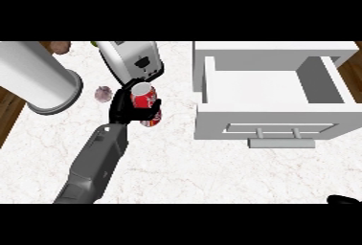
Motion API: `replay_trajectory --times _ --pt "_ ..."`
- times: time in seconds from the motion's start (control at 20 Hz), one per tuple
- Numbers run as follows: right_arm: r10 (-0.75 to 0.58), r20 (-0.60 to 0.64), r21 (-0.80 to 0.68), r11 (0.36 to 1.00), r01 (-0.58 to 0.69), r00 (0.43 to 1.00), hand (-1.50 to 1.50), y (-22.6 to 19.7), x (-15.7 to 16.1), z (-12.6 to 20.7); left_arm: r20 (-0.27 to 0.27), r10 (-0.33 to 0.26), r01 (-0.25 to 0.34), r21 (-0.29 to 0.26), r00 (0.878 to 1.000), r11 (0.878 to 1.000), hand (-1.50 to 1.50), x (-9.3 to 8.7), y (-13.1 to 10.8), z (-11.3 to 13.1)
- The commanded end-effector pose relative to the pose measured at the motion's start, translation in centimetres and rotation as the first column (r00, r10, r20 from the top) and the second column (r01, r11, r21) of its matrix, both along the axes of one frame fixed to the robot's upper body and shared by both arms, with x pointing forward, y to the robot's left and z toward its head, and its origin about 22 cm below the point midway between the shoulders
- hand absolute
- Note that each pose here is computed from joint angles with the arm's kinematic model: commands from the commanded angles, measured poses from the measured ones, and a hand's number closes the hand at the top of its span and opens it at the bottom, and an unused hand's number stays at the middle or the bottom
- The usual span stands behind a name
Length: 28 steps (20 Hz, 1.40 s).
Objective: Pick up the can, place it into the drawer and close the drawer
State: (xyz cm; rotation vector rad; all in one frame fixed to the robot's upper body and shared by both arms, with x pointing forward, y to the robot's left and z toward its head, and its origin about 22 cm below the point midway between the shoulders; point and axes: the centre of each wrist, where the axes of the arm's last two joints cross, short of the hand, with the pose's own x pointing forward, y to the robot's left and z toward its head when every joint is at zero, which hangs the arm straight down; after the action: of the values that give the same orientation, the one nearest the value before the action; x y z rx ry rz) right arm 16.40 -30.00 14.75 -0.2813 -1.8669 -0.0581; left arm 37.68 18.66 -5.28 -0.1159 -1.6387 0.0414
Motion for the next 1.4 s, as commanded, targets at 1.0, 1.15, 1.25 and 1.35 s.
replay_trajectory --times 1.0,1.15,1.25,1.35 --pt "-0.021 -0.002 -0.003 1.000 0.021 1.000 -1.50 0.3 0.4 0.1 0.090 -0.131 0.122 0.102 0.987 0.987 1.50 3.7 -13.9 25.3" --pt "-0.012 0.015 0.001 1.000 0.012 1.000 -1.50 0.0 1.2 0.6 0.095 -0.139 0.127 0.123 0.986 0.984 1.50 4.3 -15.1 27.5" --pt "-0.004 0.009 -0.005 1.000 0.004 1.000 -1.50 0.0 2.7 0.0 0.069 -0.148 0.138 0.125 0.987 0.982 1.50 3.9 -16.6 27.7" --pt "-0.002 0.013 -0.005 1.000 0.002 1.000 -1.50 0.2 0.9 0.1 0.068 -0.137 0.125 0.149 0.988 0.981 1.50 4.4 -16.6 27.8"
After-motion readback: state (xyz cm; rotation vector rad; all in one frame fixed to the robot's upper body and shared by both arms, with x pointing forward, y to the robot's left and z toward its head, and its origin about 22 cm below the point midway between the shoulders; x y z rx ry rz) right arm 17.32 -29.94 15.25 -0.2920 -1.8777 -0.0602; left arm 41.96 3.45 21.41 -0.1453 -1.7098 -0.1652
